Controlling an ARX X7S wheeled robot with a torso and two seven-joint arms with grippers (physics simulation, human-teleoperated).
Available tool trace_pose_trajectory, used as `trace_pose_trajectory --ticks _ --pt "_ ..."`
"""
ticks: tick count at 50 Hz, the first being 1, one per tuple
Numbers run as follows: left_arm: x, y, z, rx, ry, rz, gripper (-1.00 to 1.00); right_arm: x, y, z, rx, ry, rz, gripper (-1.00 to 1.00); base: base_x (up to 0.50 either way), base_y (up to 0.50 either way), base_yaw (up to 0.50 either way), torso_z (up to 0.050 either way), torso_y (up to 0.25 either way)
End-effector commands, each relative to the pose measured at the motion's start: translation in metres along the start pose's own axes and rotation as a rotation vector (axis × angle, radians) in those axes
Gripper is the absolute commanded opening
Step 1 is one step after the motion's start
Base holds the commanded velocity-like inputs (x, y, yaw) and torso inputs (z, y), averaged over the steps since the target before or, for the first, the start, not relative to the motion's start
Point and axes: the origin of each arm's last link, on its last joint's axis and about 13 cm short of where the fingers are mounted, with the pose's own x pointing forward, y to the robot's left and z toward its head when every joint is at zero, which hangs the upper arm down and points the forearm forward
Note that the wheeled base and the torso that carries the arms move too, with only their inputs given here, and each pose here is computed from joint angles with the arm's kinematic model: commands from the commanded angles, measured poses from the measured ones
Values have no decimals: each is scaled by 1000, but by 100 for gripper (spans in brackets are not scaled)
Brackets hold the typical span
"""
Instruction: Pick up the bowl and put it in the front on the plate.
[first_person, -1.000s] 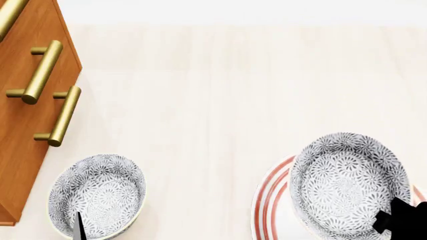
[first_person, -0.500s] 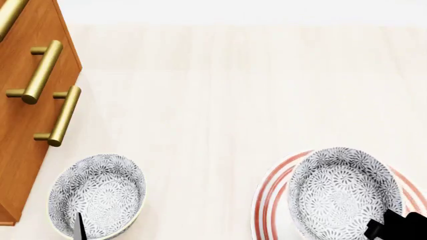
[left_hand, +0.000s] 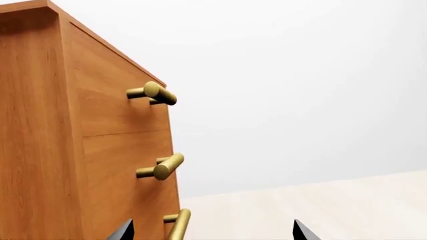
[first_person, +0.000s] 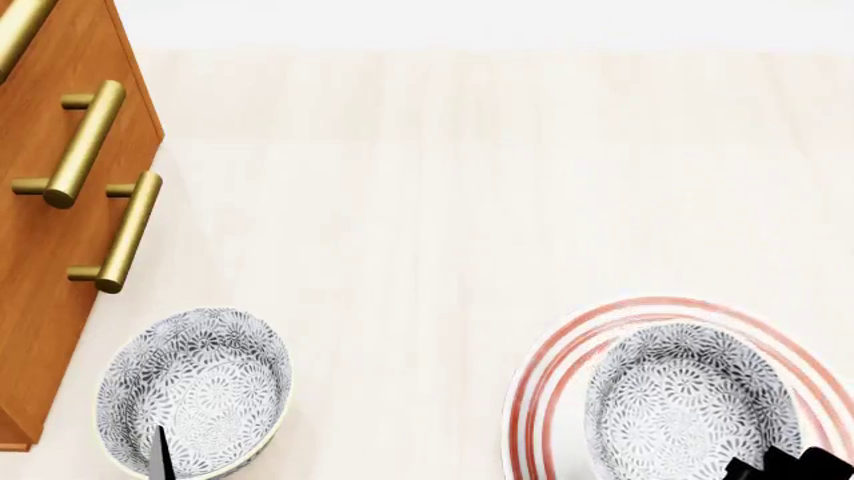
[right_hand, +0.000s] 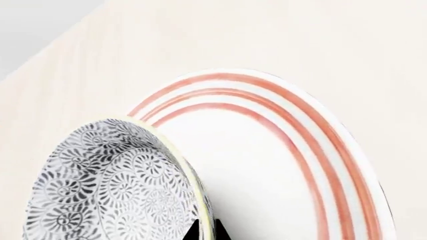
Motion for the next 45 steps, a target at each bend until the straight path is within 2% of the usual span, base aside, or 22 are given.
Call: trace_pose_trajectory --ticks 1,11,15,16,30,40,45 --pt "0 0 -1 -1 3 0 100 10 -6 -8 15 16 -18 -100 0 0 0 0 0" --pt "0 0 -1 -2 5 -1 100 16 -9 -15 10 36 -30 -100 0 0 0 0 0" --pt "0 0 -1 -2 6 -1 100 16 -8 -15 -16 34 -21 -100 0 0 0 0 0" --pt "0 0 -1 -2 6 0 100 14 -7 -13 -32 29 -12 100 0 0 0 0 0" --pt "1 1 0 -3 5 7 100 -7 17 25 -82 -100 37 100 0 0 0 0 0" --pt "2 2 0 -2 2 14 100 -21 25 46 -76 -191 39 100 0 0 0 0 0" --pt "5 3 3 3 -11 24 100 -32 28 53 -27 -300 8 100 0 0 0 0 0"
